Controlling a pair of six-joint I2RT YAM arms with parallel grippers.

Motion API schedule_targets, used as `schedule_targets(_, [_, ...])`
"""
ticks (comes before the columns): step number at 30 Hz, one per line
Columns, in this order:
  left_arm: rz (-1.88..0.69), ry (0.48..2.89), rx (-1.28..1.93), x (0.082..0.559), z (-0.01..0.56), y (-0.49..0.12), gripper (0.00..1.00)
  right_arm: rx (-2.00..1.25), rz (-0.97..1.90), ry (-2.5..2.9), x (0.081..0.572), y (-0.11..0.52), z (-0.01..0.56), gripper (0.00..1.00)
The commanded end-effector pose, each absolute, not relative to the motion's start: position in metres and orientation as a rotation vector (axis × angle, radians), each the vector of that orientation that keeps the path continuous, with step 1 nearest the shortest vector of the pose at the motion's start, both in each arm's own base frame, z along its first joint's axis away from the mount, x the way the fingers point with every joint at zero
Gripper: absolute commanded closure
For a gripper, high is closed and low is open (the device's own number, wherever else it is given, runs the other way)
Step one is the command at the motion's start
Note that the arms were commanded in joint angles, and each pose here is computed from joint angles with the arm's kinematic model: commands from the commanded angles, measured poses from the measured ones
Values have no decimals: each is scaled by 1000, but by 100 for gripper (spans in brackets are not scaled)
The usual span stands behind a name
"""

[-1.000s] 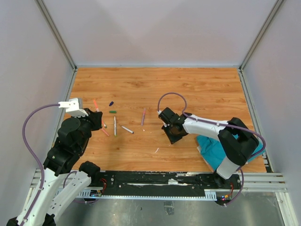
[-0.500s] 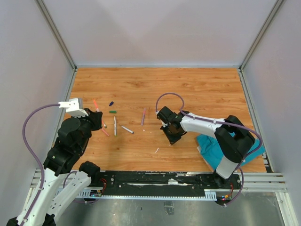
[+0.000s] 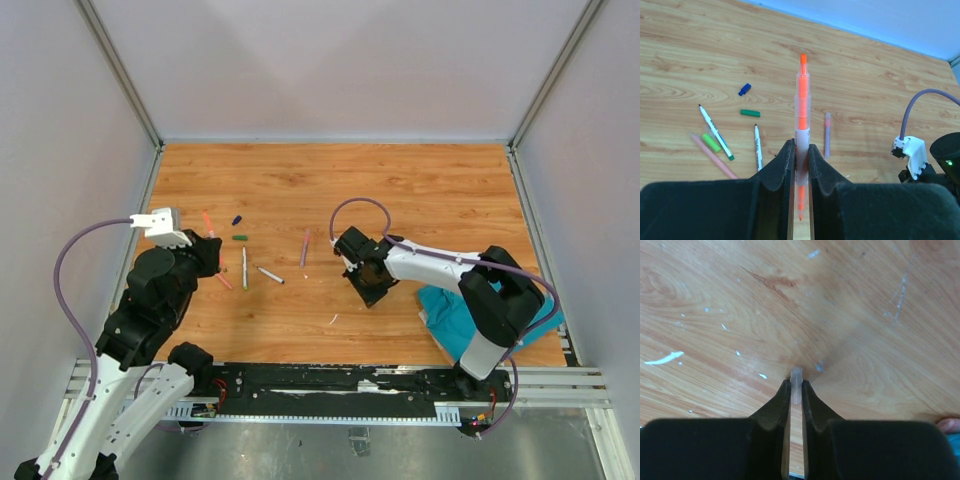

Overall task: Insert the pens into the pen caps
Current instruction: Pick up the pen cap from the center of the board.

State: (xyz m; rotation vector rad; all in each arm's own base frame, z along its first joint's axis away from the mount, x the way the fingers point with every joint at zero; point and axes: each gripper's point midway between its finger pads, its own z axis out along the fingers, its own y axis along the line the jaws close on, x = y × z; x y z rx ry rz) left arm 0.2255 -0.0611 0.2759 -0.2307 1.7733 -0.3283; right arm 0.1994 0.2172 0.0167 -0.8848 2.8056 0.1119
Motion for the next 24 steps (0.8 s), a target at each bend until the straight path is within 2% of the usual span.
schedule_targets(1, [-346,1755,-210,230,279,-66,99,-913,57,2696,210,198,37,98])
schedule_targets(5, [-391,1763,-150,232,279,-78,99,-839,200,2487,224,210,77,96])
schedule_targets(12, [-511,1830,-33,240,267,-112,100,-630,474,2213,235,211,135,99])
schedule_targets(18, [-661,1882,-9,244,242,-143,99,-521,597,2059,234,202,165,99])
schedule_targets(24, [-654,1917,54,235,228,-184,99,-438,672,1970,235,198,186,99])
